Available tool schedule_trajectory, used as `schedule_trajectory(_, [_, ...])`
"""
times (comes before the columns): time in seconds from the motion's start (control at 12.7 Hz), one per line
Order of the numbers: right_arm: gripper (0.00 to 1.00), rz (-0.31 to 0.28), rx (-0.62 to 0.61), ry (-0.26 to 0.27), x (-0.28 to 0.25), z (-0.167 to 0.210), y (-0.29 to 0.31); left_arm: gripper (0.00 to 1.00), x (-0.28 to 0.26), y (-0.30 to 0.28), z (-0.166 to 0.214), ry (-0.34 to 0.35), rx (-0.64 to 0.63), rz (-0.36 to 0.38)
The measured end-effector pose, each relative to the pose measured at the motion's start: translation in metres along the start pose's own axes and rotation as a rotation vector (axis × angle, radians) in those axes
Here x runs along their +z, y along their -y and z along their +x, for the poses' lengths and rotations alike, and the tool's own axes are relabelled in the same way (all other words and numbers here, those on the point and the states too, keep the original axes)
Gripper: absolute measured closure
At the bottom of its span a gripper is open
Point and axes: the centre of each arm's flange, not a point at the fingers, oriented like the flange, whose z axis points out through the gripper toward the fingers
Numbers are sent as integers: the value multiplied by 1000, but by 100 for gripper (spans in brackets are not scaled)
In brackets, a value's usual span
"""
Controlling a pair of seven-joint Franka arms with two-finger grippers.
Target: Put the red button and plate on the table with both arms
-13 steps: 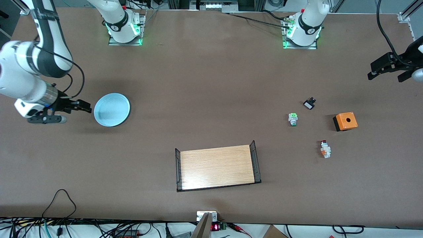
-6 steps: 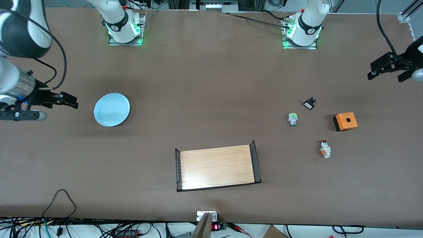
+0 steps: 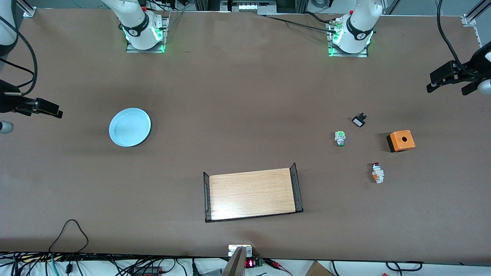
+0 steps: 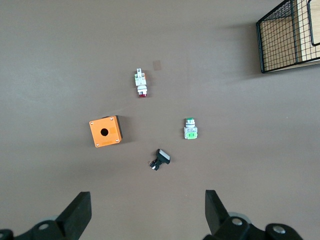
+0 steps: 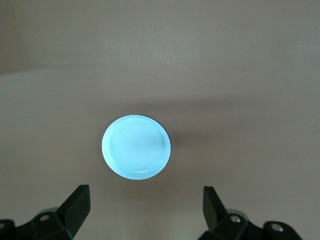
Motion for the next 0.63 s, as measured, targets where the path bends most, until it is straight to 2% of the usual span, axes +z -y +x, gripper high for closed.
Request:
schedule_trajectory(0.32, [0, 3, -8, -32, -4, -11, 2, 0, 0, 0, 0, 0, 0, 0])
schedule_trajectory(0.63, [0, 6, -1, -32, -8, -22, 4, 0, 0, 0, 0, 0, 0, 0])
